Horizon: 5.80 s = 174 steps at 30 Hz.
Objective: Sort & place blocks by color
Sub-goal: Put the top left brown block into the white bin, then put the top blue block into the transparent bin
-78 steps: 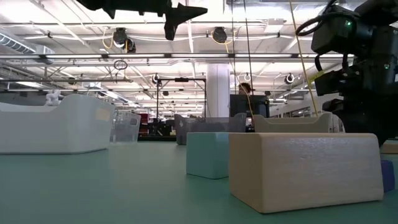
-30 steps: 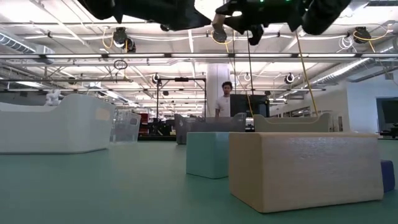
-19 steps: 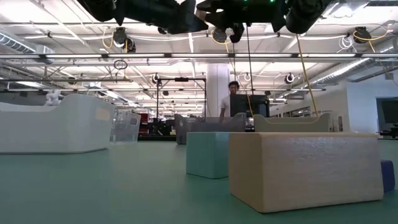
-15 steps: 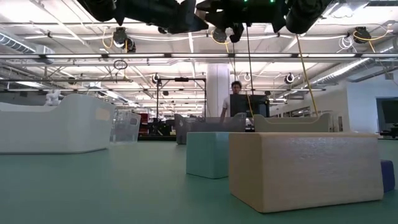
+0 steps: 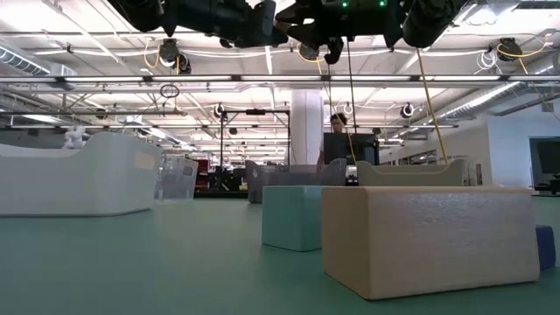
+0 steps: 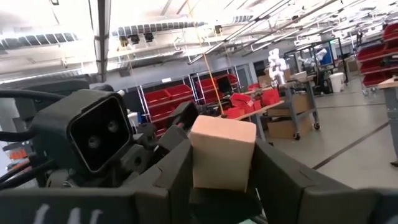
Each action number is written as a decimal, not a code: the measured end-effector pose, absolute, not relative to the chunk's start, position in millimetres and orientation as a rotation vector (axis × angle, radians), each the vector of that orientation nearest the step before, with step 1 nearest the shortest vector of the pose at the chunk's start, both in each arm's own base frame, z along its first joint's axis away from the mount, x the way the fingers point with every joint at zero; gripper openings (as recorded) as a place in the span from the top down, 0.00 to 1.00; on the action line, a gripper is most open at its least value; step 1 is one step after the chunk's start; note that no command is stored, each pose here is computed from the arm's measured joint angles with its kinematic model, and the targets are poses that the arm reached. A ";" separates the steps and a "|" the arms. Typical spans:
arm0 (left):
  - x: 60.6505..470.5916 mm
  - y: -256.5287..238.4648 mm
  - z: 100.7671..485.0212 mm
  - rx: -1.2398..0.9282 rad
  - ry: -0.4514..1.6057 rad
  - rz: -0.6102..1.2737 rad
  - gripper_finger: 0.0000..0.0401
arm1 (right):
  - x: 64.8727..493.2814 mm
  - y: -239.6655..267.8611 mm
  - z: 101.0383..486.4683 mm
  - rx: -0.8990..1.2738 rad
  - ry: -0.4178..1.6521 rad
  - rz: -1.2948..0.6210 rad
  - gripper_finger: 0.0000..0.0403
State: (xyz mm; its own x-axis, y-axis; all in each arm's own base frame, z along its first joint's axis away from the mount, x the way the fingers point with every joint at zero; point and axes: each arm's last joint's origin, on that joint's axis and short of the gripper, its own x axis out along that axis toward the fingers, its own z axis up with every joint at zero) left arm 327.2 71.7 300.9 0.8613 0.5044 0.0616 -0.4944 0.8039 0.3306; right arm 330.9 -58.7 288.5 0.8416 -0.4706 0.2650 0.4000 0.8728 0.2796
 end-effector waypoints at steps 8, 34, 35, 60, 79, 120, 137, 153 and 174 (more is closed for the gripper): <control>327.1 72.8 300.2 0.297 0.021 0.515 0.85 | 323.9 -62.9 294.2 0.208 -0.284 -0.467 0.61; 323.2 61.0 332.1 -0.050 -0.398 0.086 0.85 | 229.8 -55.7 321.6 0.161 0.227 -0.610 0.50; 323.2 59.8 332.7 -0.072 -0.404 0.063 0.85 | 229.5 -55.6 320.3 0.159 0.241 -0.611 0.50; 252.8 35.4 282.5 -0.579 0.695 0.168 0.85 | 222.7 -52.1 298.2 0.324 0.442 -0.607 0.50; 181.4 -27.9 226.1 -0.756 1.340 0.479 0.85 | 227.9 -6.2 223.6 0.459 0.358 -0.330 0.50; 243.9 -41.4 298.0 -1.096 0.302 -0.176 0.64 | 322.2 53.2 131.9 0.007 0.494 0.085 0.37; 241.5 -57.4 303.1 -1.061 0.278 -0.256 0.64 | 324.4 52.6 97.0 0.128 0.589 -0.026 0.53; 242.4 -54.3 303.0 -0.880 0.212 -0.199 0.64 | 317.9 48.1 152.6 0.141 0.449 -0.017 0.72; 264.8 -27.7 318.1 -0.545 -0.238 0.103 0.64 | 246.5 27.1 315.5 -0.129 -0.209 -0.115 0.72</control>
